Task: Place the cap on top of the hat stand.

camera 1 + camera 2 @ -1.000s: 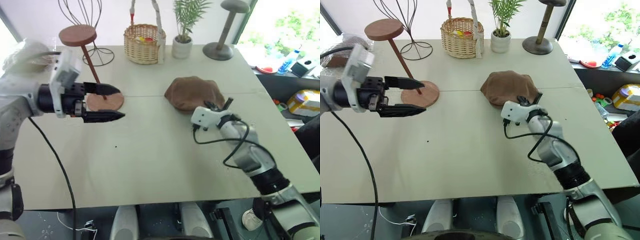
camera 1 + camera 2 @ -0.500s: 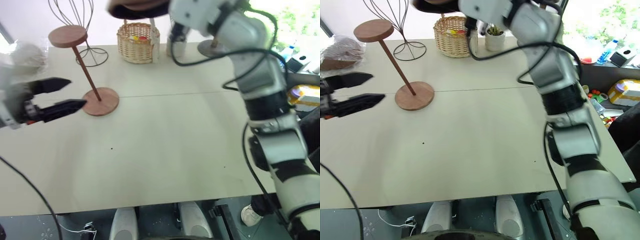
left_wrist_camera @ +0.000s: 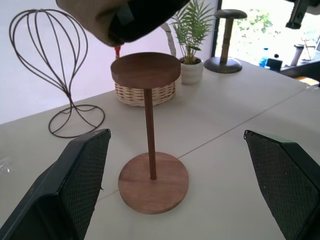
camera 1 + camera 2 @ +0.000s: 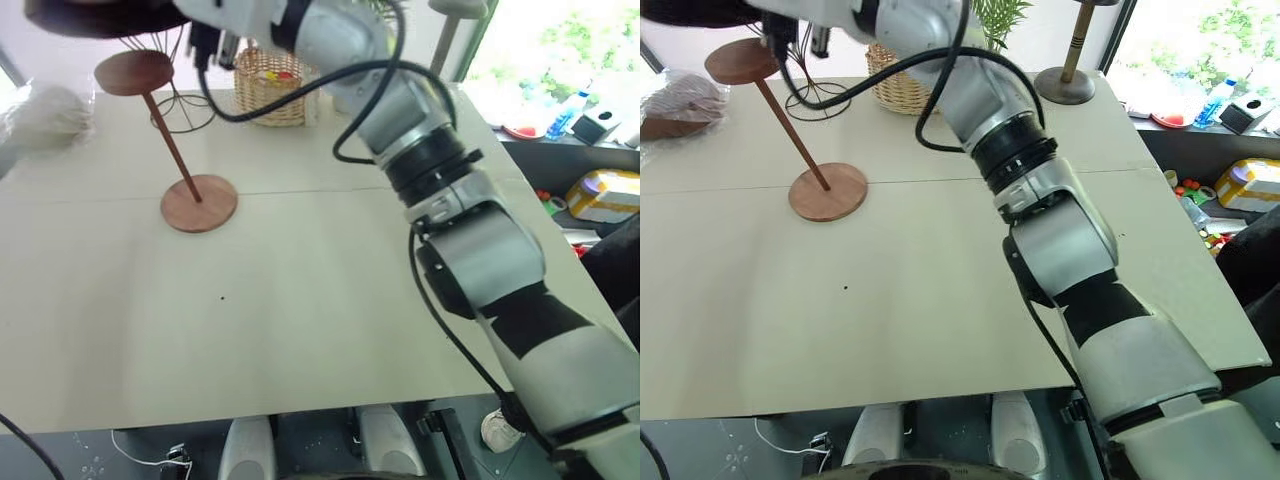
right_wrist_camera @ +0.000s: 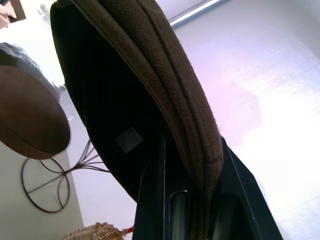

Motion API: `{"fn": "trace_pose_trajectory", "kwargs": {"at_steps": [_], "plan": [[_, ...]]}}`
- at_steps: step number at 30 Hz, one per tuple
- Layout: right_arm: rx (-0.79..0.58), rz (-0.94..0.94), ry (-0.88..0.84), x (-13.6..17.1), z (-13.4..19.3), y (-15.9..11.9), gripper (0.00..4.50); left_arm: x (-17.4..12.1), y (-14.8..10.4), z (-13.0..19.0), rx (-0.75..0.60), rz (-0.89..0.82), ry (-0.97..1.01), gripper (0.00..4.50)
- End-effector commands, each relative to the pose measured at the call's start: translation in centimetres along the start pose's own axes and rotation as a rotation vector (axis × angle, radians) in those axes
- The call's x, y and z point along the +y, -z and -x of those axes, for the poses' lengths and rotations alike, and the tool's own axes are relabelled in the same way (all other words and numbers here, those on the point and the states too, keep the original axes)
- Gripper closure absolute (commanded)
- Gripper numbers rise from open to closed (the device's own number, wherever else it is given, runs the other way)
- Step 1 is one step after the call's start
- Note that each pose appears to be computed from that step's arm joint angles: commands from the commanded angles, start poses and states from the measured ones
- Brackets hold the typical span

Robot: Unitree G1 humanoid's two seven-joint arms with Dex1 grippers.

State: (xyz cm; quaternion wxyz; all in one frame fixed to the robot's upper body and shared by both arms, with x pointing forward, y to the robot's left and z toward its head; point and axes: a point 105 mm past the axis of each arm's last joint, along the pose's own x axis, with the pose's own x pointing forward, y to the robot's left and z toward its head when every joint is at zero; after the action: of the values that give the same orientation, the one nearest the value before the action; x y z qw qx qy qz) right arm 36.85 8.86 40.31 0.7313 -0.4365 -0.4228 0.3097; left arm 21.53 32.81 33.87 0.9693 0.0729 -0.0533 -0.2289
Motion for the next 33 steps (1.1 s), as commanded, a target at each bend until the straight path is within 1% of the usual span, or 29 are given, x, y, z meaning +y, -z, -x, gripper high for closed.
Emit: {"fn": "trace_pose_trajectory", "kwargs": {"at_steps": [1,3,5,12,16,21,26,27,29,31,33], "plan": [[-0.076,-0.018,-0.03,1.6,-0.3,-1.4,4.46,-0.2,-1.7,0.9,-0.029,-0.073,-0.024,0.0],[-0.105,-0.062,-0.059,3.0,-0.3,-1.9,4.46,-0.2,-1.6,0.9,-0.026,-0.074,-0.026,0.0],[-0.105,-0.075,-0.074,4.0,-0.5,-1.9,4.46,-0.3,-1.4,0.9,-0.022,-0.074,-0.026,0.0],[-0.012,-0.097,-0.077,5.0,-0.8,0.2,4.46,-0.4,-1.4,0.2,-0.019,-0.079,-0.009,0.0],[0.016,-0.078,-0.097,6.1,-1.0,0.8,4.46,-0.4,-1.5,-0.3,-0.025,-0.082,0.001,0.0],[0.022,-0.023,-0.161,8.7,-0.4,1.6,4.46,-0.6,-1.1,-0.9,-0.024,-0.074,0.023,0.0],[-0.002,0.006,-0.169,8.8,0.0,1.5,4.46,-0.8,-0.6,-1.2,-0.013,-0.068,0.035,0.0],[-0.012,0.006,-0.17,8.8,0.1,1.3,3.63,-0.8,-0.6,-1.3,-0.012,-0.067,0.037,0.0],[-0.025,0.015,-0.171,8.7,0.2,1.0,2.84,-0.8,-0.4,-1.5,-0.008,-0.065,0.043,0.0],[-0.03,0.028,-0.168,8.6,0.3,0.9,1.74,-0.9,-0.3,-1.7,-0.005,-0.066,0.049,0.0],[-0.036,0.034,-0.17,8.3,0.5,0.8,0.75,-1.0,-0.3,-2.0,-0.004,-0.067,0.058,0.0]]}}
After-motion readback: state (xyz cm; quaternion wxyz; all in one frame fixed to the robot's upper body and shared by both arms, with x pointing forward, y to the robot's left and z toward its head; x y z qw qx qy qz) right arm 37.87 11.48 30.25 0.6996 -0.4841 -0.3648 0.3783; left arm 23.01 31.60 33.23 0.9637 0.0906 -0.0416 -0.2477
